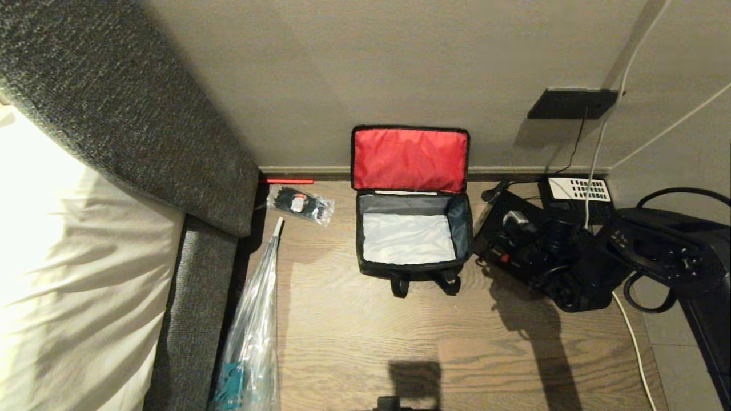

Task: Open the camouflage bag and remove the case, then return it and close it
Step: Release the handle, then grip the handle again

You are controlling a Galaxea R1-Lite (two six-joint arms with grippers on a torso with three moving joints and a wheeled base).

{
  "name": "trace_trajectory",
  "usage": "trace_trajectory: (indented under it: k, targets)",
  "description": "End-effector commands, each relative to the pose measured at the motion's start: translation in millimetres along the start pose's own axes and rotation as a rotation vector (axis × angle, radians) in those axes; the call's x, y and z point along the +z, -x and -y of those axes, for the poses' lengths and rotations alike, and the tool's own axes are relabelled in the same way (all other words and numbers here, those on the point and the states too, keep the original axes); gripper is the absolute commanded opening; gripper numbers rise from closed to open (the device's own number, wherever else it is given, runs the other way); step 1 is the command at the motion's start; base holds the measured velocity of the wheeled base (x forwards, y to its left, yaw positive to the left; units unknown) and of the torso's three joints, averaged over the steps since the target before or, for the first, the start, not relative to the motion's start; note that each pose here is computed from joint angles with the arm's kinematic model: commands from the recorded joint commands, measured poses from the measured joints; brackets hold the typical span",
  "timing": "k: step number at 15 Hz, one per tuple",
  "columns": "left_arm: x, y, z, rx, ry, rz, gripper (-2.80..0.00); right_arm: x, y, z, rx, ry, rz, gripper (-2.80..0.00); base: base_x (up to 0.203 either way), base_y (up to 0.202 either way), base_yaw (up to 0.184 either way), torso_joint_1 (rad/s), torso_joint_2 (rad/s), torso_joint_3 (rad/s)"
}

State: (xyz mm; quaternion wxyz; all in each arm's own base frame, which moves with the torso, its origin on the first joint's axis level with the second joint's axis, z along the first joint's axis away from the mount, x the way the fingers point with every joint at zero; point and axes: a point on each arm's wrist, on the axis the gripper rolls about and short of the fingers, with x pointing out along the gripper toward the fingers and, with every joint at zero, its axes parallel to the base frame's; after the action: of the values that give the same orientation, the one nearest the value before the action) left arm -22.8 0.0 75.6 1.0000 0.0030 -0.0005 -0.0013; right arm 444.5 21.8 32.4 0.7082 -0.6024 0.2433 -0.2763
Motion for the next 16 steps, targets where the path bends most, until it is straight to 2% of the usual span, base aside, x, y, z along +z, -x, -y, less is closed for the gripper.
trace_trajectory:
  k: [1, 3, 5, 8, 10, 13, 16]
  targets:
    - [0, 0, 0.0, -0.001, 0.000, 0.000, -2.80, -10, 15, 51, -0.014, -0.047, -0.002, -2.80, 0.000, 0.000, 0.000, 0.000, 0.00, 0.000]
    - [0, 0, 0.0, -0.001, 0.000, 0.000, -2.80, -26, 36, 91, 0.000, -0.086, -0.004, -2.80, 0.000, 0.000, 0.000, 0.000, 0.00, 0.000]
    - [0, 0, 0.0, -0.001, 0.000, 0.000, -2.80, -52, 61, 109, 0.062, -0.085, -0.019, -2.80, 0.000, 0.000, 0.000, 0.000, 0.00, 0.000]
    - [0, 0, 0.0, -0.001, 0.000, 0.000, -2.80, -89, 96, 124, 0.155, -0.092, -0.048, -2.80, 0.000, 0.000, 0.000, 0.000, 0.00, 0.000]
    - [0, 0, 0.0, -0.001, 0.000, 0.000, -2.80, -108, 115, 132, 0.197, -0.133, -0.052, -2.80, 0.000, 0.000, 0.000, 0.000, 0.00, 0.000]
    - [0, 0, 0.0, -0.001, 0.000, 0.000, -2.80, -133, 142, 143, 0.301, -0.229, 0.005, -2.80, 0.000, 0.000, 0.000, 0.000, 0.00, 0.000]
    - [0, 0, 0.0, -0.001, 0.000, 0.000, -2.80, -150, 162, 146, 0.445, -0.271, 0.065, -2.80, 0.000, 0.000, 0.000, 0.000, 0.00, 0.000]
